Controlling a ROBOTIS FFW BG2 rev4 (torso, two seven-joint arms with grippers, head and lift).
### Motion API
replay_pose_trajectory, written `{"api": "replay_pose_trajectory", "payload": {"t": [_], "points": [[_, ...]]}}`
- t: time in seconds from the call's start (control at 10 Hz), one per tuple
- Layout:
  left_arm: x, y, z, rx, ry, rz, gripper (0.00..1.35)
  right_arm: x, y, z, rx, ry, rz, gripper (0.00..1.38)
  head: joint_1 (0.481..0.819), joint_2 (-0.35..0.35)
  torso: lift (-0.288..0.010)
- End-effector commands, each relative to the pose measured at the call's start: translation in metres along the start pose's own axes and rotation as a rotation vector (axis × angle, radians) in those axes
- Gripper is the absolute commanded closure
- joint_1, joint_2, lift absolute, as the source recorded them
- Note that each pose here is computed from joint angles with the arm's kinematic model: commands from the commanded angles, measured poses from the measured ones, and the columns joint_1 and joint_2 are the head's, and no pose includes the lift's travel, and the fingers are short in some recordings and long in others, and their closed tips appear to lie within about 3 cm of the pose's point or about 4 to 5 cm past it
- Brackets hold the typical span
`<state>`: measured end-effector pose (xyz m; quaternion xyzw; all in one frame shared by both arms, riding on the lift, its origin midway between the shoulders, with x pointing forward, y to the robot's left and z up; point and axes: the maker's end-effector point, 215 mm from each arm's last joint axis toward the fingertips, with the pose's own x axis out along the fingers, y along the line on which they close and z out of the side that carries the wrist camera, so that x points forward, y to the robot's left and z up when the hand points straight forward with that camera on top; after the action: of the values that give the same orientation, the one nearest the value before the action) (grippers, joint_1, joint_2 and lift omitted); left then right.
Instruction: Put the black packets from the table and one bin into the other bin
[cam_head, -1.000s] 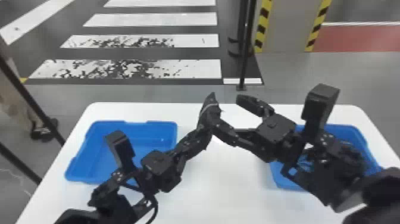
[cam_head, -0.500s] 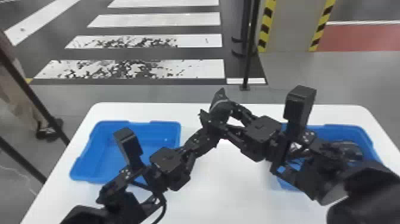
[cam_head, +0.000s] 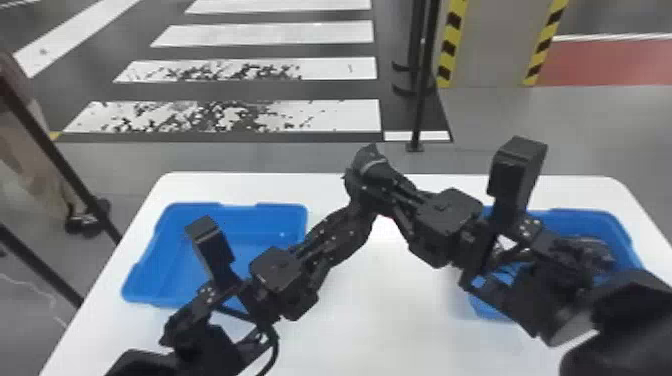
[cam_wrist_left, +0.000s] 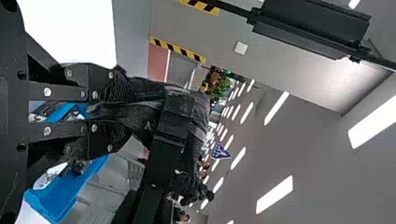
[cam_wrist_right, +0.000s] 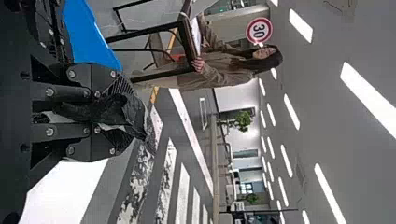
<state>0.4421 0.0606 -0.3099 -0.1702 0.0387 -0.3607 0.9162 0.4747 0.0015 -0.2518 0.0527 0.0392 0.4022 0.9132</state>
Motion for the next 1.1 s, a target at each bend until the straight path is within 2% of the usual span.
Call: {"api": "replay_pose_trajectory", "payload": {"t": [0.0,0.1,0.2,0.4,0.5,0.6,0.7,0.8,0.9,1.0], "points": [[-0.003,0.005,0.003,0.000,-0.012,0.011,0.38,-0.008,-0.023,0.011,-0.020,-0.032,-0.051,1.14,0.695,0.076,-0.110],[-0.005,0.006,0.003,0.002,-0.012,0.014,0.09,-0.023,-0.064,0.014,-0.050,-0.030,-0.138,1.14,0.695,0.070,-0.110],[-0.007,0.009,0.000,0.002,-0.007,0.024,0.10,-0.052,-0.117,0.013,-0.095,-0.011,-0.261,1.14,0.695,0.041,-0.110],[-0.013,0.017,0.000,0.005,-0.013,0.045,0.14,-0.134,-0.208,-0.016,-0.133,0.095,-0.501,1.14,0.695,-0.050,-0.110],[-0.015,0.020,0.001,0.007,-0.018,0.052,0.14,-0.172,-0.233,-0.039,-0.122,0.160,-0.582,1.14,0.695,-0.118,-0.110],[-0.017,0.022,0.001,0.011,-0.017,0.057,0.14,-0.195,-0.242,-0.060,-0.109,0.220,-0.627,1.14,0.695,-0.183,-0.110],[-0.017,0.023,0.002,0.015,-0.018,0.060,0.14,-0.206,-0.246,-0.081,-0.092,0.265,-0.643,1.03,0.695,-0.225,-0.110],[-0.018,0.025,0.003,0.024,-0.020,0.066,0.14,-0.211,-0.248,-0.093,-0.094,0.291,-0.653,0.61,0.695,-0.240,-0.110],[-0.019,0.028,0.007,0.042,-0.032,0.081,0.14,-0.213,-0.244,-0.086,-0.122,0.268,-0.647,0.20,0.695,-0.253,-0.110],[-0.025,0.034,0.010,0.051,-0.050,0.111,0.14,-0.220,-0.237,-0.072,-0.162,0.217,-0.649,0.04,0.695,-0.255,-0.110]]}}
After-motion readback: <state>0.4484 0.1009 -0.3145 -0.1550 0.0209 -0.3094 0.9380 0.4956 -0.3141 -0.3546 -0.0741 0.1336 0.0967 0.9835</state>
